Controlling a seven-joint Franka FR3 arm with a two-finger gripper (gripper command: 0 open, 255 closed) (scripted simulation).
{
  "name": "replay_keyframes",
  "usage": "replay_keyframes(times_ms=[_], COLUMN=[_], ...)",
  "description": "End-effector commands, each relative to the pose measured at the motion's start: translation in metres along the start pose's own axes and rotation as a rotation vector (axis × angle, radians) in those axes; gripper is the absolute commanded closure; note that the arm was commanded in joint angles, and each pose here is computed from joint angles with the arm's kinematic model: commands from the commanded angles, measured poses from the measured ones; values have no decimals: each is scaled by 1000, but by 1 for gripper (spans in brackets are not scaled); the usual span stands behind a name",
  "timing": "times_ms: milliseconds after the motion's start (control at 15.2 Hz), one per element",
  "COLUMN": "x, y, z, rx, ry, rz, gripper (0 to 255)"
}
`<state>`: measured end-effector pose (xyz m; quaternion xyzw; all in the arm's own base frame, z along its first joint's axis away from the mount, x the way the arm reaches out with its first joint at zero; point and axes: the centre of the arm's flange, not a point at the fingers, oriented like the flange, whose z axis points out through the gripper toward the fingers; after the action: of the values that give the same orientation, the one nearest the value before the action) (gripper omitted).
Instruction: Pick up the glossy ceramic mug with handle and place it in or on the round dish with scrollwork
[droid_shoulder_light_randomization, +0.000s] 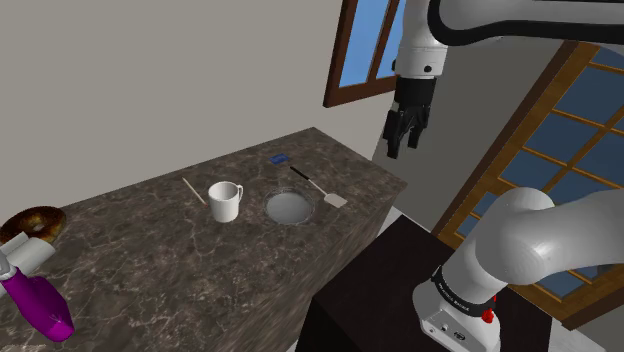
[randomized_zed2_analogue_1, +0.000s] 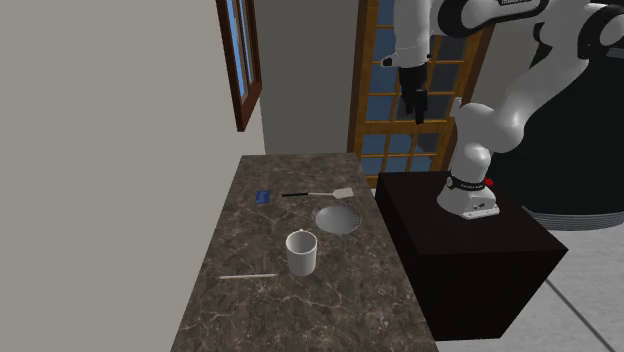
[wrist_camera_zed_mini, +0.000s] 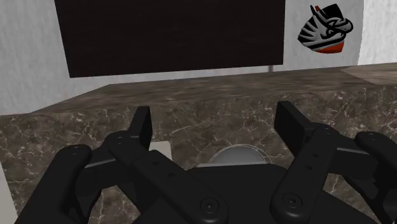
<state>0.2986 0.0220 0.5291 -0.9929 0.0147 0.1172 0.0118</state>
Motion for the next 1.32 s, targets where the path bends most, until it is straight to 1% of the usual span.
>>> replay_keyframes(times_ms=[0, 1254], x=[0, 177], y=[0, -144], z=[0, 86], rx=[0, -44], ry=[0, 89], rz=[0, -78], gripper=[0, 0])
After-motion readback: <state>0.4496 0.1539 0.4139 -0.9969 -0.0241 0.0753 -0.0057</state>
